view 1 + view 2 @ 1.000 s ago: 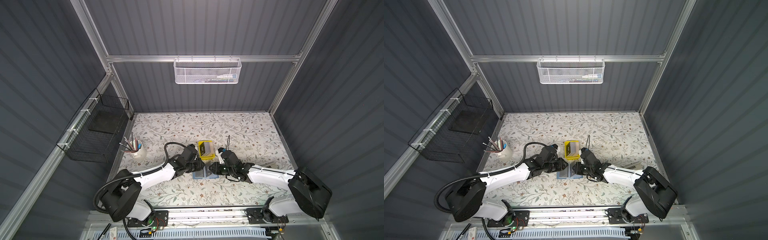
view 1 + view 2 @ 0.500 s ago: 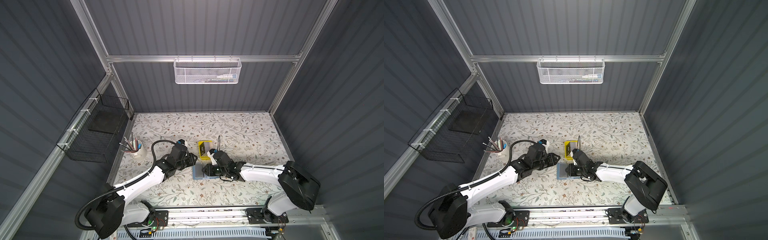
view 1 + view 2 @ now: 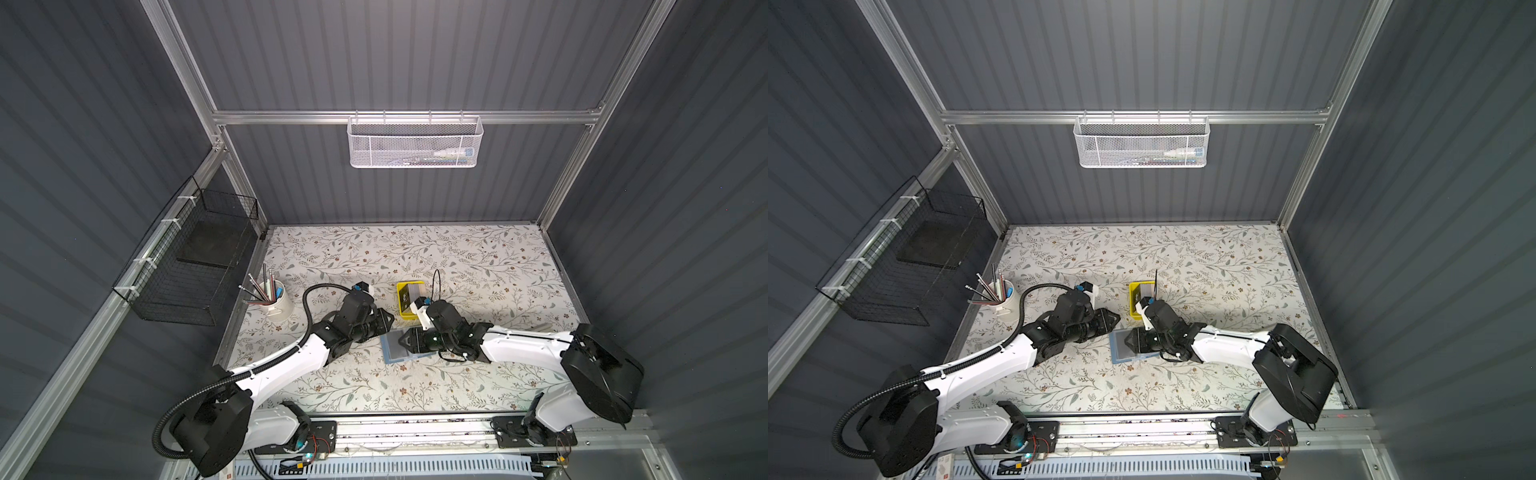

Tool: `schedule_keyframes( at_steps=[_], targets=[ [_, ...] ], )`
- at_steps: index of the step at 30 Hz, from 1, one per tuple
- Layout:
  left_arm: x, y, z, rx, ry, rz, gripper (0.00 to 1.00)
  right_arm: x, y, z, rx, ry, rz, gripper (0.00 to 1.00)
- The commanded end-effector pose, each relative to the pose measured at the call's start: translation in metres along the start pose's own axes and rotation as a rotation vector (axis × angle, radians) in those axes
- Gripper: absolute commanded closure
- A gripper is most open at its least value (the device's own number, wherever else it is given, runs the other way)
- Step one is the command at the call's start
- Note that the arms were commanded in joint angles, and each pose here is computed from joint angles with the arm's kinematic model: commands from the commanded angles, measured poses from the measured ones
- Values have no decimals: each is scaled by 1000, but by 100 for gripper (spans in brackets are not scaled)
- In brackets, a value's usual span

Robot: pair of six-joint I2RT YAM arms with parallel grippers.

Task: Insert credit cards into a card holder
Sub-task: Flip over the card slot on the card holder.

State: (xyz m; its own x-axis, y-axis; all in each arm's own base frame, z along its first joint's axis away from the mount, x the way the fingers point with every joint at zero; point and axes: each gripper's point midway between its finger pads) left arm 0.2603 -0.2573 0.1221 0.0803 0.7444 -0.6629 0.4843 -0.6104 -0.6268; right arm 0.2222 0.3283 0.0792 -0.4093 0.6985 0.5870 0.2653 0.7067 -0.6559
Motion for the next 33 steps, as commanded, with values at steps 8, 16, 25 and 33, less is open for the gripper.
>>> schedule_keyframes(
  at_steps=[8,16,25,33],
  targets=[
    [-8,-6,5,54,134,16,73,-6,-15,-18,-99,-35,79,57],
    [-19,-3,4,44,186,72,72,-23,-37,-21,-155,-25,177,56],
    [-18,9,2,50,175,66,70,-43,-65,-27,-199,-8,272,52],
    [-21,22,-8,65,223,30,70,-58,-76,-43,-206,33,274,44]
  ],
)
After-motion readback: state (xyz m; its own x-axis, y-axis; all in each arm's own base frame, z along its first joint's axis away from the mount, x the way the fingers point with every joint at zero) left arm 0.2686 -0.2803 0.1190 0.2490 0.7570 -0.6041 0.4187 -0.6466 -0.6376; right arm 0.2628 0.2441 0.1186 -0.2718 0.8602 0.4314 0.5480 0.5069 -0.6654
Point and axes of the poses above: each gripper's point midway between its finger pads, its own y axis out along the fingers, its own x axis along the line the jaws close on, z = x × y, and after that the axes turned 3 degrees about -y, right-handed
